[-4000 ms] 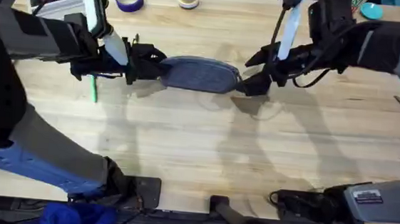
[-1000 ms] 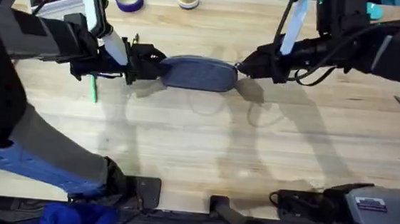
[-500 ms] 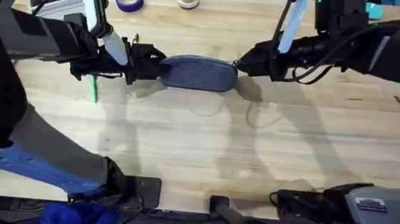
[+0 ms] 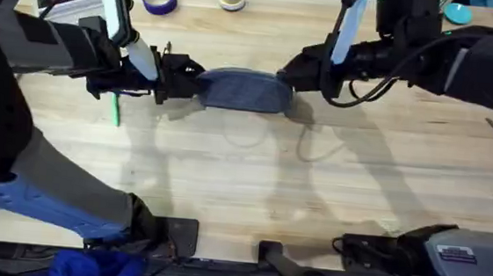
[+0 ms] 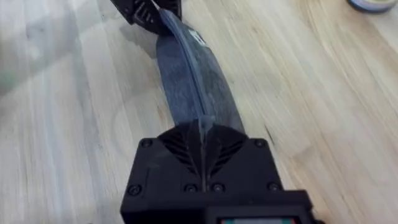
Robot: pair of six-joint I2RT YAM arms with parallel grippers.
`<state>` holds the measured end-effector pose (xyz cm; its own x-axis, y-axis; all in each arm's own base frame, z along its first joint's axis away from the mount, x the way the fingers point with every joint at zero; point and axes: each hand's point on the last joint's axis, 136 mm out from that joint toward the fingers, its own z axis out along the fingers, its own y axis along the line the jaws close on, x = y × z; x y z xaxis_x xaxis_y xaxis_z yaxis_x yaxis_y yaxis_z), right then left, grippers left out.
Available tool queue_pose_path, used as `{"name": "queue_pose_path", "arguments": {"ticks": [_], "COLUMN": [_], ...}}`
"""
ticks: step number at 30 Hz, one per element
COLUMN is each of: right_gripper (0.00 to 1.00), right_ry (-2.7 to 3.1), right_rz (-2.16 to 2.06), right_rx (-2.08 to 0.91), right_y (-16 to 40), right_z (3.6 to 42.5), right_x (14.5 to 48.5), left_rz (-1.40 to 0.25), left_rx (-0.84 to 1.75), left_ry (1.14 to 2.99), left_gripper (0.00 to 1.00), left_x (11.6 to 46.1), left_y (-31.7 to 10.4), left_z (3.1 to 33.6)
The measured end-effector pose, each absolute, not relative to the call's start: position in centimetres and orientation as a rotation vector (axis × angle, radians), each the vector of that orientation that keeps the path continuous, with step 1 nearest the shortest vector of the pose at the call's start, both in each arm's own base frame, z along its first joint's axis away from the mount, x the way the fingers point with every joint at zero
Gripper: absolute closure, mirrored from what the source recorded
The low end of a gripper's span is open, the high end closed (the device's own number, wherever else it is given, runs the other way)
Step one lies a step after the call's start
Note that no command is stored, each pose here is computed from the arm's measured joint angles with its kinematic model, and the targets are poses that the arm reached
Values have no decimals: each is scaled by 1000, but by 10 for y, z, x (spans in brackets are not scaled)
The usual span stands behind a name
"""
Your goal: Unzip the bag, pick up the pens from the table one at a time and place them inside, then zip the bag closed.
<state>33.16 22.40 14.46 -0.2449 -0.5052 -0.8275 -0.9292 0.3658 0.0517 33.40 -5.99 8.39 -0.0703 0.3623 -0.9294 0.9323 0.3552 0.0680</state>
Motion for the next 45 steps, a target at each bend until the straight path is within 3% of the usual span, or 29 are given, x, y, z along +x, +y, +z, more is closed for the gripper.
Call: {"name": "queue_pose_path", "arguments": {"ticks": [45], "right_gripper": [970], "right_ry": [1578], "right_rz": [808], "right_rx": [-1402], "right_y": [349], "right_z": [136], "right_x": [335], "left_rz": [-725], "left_rx": [1180], "left_ry": [1631], "left_gripper": [959], "left_x": [334], "left_y": [-60], "left_z": [84]}}
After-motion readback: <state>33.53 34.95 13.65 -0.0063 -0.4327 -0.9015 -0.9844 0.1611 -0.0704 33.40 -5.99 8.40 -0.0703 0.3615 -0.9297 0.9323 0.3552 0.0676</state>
